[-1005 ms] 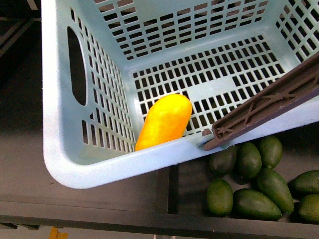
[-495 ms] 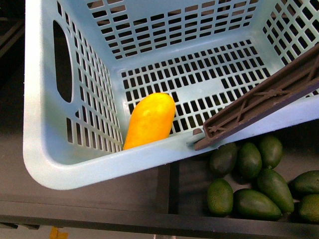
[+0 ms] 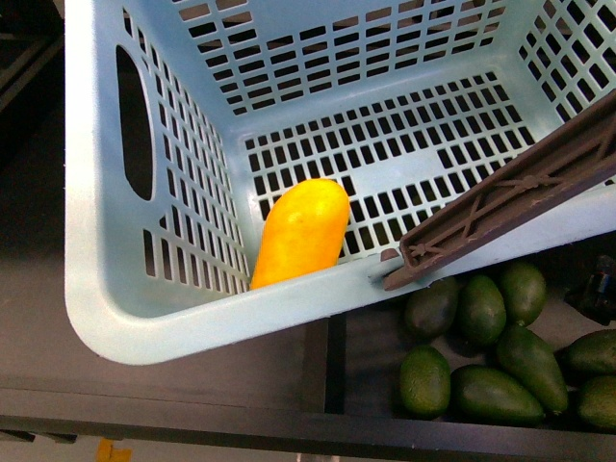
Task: Pick mango and avocado into basket
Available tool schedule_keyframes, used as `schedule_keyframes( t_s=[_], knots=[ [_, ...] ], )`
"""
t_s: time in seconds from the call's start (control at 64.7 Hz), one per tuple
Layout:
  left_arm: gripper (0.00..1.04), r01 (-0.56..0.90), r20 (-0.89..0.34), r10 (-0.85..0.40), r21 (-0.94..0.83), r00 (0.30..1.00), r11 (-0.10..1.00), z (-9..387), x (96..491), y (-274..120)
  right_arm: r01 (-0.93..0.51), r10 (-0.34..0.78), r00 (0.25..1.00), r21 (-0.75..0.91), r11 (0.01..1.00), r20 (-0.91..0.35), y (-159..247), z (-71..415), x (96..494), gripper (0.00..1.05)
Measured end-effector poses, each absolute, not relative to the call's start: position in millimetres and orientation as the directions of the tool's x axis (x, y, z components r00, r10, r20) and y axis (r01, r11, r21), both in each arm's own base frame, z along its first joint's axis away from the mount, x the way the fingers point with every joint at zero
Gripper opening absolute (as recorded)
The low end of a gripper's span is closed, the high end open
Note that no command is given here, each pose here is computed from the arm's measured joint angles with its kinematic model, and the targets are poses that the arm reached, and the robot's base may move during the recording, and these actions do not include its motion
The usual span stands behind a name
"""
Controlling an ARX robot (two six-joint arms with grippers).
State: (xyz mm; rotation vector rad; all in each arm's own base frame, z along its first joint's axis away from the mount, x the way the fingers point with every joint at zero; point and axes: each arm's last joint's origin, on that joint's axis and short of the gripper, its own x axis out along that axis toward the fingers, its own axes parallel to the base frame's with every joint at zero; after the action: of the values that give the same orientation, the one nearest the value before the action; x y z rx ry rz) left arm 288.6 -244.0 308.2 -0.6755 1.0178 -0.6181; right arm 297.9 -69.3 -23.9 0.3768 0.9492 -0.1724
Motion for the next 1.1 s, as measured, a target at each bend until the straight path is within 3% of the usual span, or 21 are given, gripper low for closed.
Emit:
schedule_keyframes(
  t_s=[1.098],
  knots=[
    [0.24,0.147,-0.55,-0.736,-0.753,0.394,0.642,308,289,-244,0.29,0.103,0.543,0.301,0.908,-0.834,-37,-70,357,0.96]
  ],
)
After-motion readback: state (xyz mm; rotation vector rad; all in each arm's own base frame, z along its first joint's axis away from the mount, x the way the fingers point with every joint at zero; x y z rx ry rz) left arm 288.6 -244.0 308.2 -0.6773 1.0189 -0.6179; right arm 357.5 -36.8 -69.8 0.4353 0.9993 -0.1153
